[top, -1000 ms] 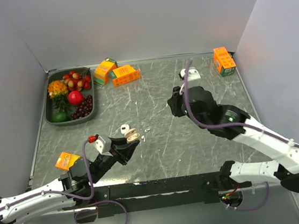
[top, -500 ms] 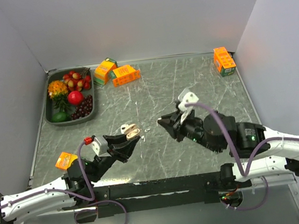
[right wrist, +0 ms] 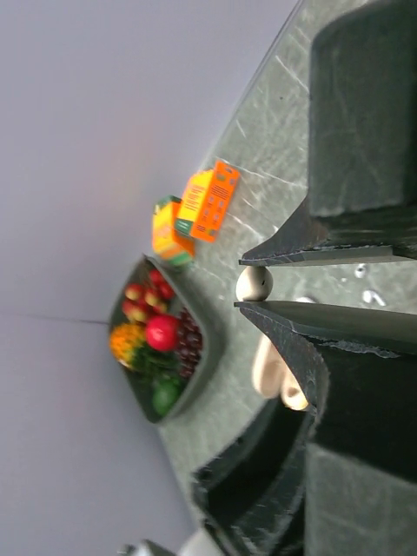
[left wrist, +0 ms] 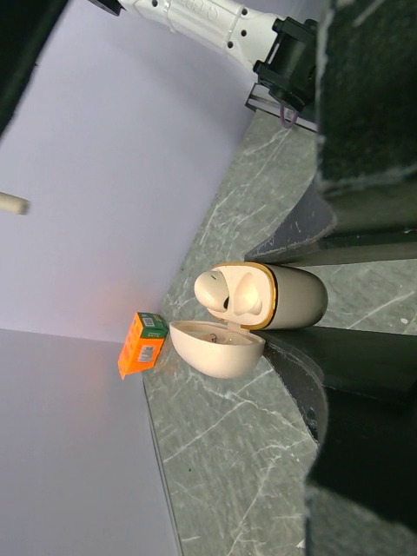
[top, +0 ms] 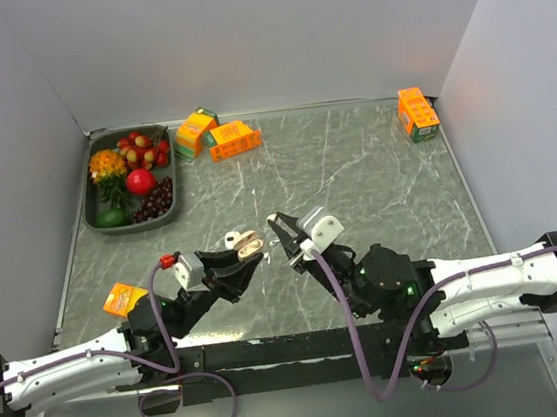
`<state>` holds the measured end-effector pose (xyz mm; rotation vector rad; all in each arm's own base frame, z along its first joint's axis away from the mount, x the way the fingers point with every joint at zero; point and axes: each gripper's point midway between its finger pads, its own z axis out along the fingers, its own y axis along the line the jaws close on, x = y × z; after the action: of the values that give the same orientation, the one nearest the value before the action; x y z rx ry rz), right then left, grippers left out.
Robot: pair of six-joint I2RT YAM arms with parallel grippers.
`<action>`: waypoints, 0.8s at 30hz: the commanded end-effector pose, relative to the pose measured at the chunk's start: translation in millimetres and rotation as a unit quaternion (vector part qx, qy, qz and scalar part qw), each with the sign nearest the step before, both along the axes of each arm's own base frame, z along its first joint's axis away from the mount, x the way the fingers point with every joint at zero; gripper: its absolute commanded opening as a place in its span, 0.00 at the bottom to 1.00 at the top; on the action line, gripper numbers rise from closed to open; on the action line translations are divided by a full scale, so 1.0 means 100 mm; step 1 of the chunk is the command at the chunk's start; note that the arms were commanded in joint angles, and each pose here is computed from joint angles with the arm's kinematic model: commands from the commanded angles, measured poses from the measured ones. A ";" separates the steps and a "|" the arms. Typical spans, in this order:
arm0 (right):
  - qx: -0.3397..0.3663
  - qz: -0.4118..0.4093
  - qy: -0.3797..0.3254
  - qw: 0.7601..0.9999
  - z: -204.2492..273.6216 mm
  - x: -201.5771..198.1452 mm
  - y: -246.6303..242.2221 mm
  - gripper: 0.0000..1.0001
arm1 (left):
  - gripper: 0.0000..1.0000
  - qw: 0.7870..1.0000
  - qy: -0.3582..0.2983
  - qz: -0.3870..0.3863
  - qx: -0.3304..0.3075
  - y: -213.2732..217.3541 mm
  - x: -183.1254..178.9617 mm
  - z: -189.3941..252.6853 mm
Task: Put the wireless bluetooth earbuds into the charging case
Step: Place the earbud in the charging case.
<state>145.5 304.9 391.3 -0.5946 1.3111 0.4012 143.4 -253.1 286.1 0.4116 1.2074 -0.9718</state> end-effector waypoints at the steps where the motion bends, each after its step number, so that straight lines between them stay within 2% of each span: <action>1: 0.068 -0.032 -0.024 0.997 0.34 0.02 -0.11 0.00 | 0.01 0.999 -0.022 -0.005 -0.033 0.05 -0.05 0.25; 12: 0.047 0.059 0.023 0.997 0.19 -0.23 0.22 0.00 | 0.01 0.999 -0.037 -0.006 -0.028 0.07 -0.07 0.23; 24: 0.022 0.087 0.051 0.995 -0.01 -0.33 0.47 0.00 | 0.01 0.999 -0.032 -0.009 -0.028 0.05 -0.07 0.19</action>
<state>120.6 344.3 371.4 -0.6847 1.3539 0.5273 141.1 -248.6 291.0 0.4232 1.1707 -0.9624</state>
